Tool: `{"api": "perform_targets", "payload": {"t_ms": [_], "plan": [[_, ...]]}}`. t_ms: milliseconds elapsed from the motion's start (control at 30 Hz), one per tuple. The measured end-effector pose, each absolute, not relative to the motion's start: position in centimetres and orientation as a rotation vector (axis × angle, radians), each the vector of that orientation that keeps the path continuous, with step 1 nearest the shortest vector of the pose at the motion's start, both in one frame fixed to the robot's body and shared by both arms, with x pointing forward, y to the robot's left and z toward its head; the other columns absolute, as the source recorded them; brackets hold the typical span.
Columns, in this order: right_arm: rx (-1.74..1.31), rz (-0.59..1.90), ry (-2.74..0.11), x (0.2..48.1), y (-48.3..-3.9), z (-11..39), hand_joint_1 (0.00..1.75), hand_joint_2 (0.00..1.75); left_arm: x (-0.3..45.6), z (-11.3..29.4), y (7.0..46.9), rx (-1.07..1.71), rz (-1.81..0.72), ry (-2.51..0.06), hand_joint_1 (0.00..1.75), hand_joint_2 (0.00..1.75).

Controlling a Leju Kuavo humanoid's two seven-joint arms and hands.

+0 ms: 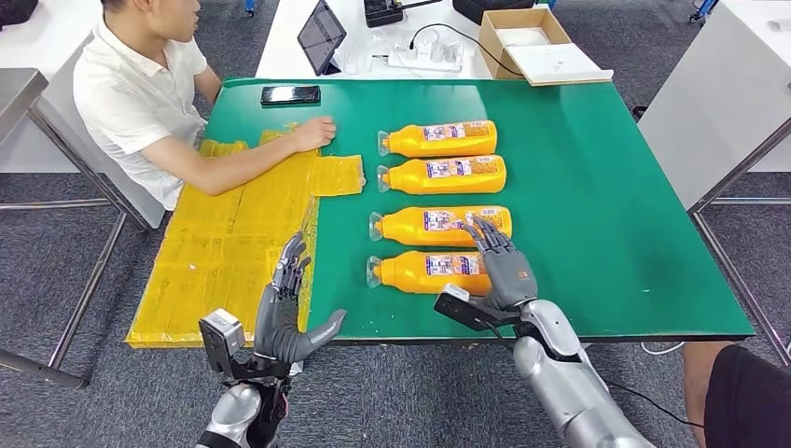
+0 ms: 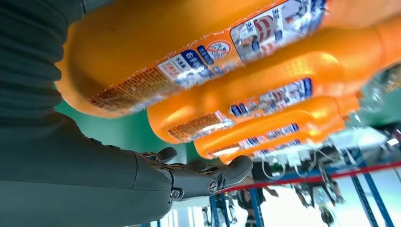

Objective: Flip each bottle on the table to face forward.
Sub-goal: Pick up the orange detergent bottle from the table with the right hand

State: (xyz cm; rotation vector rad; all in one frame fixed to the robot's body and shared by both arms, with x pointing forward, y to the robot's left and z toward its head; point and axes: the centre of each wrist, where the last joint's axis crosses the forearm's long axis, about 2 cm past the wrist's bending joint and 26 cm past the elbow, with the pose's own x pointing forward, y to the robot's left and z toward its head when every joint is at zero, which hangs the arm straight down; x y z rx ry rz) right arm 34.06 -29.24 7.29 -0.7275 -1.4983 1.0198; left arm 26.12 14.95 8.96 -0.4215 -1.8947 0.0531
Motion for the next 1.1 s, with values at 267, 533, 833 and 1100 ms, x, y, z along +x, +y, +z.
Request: {"api": "perform_targets", "payload": {"t_ms": [267,533,833,1100], "plan": [[-0.730,1.064,-1.442,34.8,-29.2,7.2,0.00,1.75,26.1,8.8,14.9,-0.421,0.053,-1.890,0.00,1.75],[-0.626,1.214,-1.264,36.2,-28.9,7.3,0.00,1.75,26.1,8.7,15.0,-0.421,0.055,-1.884,0.00,1.75],[-0.586,1.344,-1.157,38.2,-28.9,8.7,1.74,1.75,26.3,8.6,15.0,-0.422,0.050,-1.886,0.00,1.75],[-0.550,1.389,-1.133,38.8,-29.0,9.3,1.75,1.75,26.3,8.6,15.0,-0.428,0.050,-1.893,0.00,1.75]]}}
